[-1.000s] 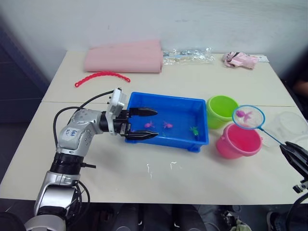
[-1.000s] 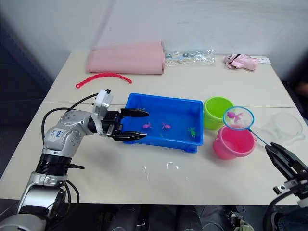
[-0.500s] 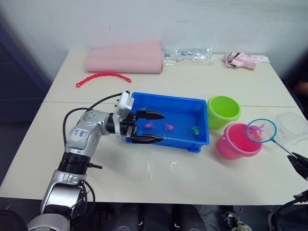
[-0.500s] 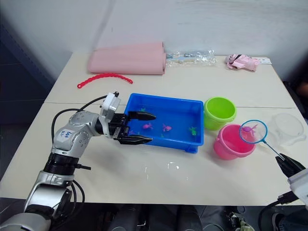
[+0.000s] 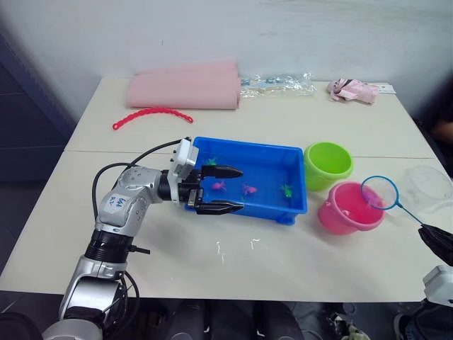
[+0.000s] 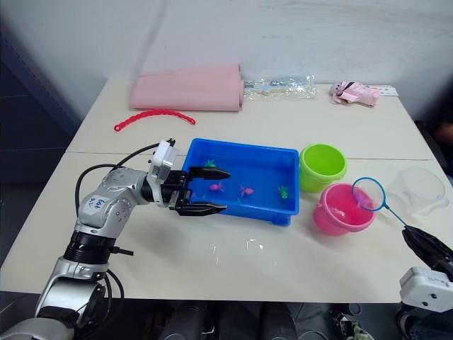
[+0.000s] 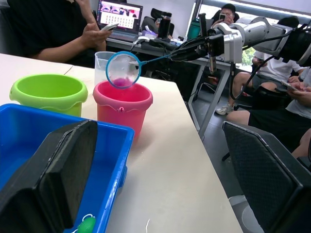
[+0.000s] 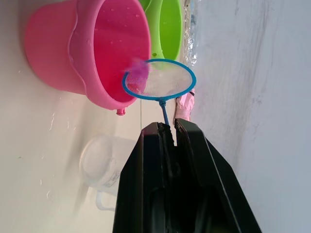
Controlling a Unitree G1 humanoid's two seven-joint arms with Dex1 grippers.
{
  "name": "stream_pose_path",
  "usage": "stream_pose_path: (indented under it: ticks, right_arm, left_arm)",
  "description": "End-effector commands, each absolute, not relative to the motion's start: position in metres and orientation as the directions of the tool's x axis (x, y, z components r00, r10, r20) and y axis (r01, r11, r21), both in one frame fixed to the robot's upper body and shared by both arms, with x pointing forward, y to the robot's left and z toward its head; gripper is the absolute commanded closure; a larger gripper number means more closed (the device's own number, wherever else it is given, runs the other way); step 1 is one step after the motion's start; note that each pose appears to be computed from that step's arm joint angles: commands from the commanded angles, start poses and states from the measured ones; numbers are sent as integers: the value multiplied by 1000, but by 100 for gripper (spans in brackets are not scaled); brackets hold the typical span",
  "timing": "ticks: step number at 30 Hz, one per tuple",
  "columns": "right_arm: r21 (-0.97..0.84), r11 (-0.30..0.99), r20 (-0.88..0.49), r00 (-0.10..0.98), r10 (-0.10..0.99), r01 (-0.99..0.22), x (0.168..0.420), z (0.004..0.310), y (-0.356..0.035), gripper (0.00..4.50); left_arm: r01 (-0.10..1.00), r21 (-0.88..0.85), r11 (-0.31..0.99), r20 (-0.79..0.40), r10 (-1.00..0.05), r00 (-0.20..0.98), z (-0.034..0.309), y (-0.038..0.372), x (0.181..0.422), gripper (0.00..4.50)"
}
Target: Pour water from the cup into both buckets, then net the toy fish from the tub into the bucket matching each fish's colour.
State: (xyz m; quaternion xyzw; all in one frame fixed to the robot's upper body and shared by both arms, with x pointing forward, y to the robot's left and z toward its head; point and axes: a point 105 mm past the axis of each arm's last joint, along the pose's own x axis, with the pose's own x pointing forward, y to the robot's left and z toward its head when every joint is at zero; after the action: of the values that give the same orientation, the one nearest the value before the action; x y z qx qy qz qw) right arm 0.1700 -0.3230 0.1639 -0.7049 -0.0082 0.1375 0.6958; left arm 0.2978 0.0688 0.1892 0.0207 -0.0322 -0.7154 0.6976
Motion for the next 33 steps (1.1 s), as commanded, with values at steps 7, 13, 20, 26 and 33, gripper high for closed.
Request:
stream_pose_path:
  ticks: [7, 13, 20, 26, 33]
  right_arm:
    - [-929, 366, 35, 969, 245, -59, 172, 194, -311, 450]
    - [-511, 829, 126, 934, 335, -228, 184, 219, -287, 450]
    - [-394, 788, -52, 867, 495, -473, 224, 222, -252, 450]
    - [-426, 649, -252, 771, 584, -631, 270, 215, -218, 450]
    - [-553, 488, -347, 719, 602, -675, 307, 204, -205, 450]
  left_arm:
    - [993, 112, 36, 30, -999, 33, 195, 86, 299, 4]
    - [969, 124, 215, 36, -977, 212, 200, 129, 312, 4]
    - [904, 187, 383, -26, -918, 395, 195, 182, 316, 4]
    - [887, 229, 400, -84, -900, 427, 191, 196, 307, 4]
    - [909, 225, 352, -165, -905, 391, 185, 185, 295, 4]
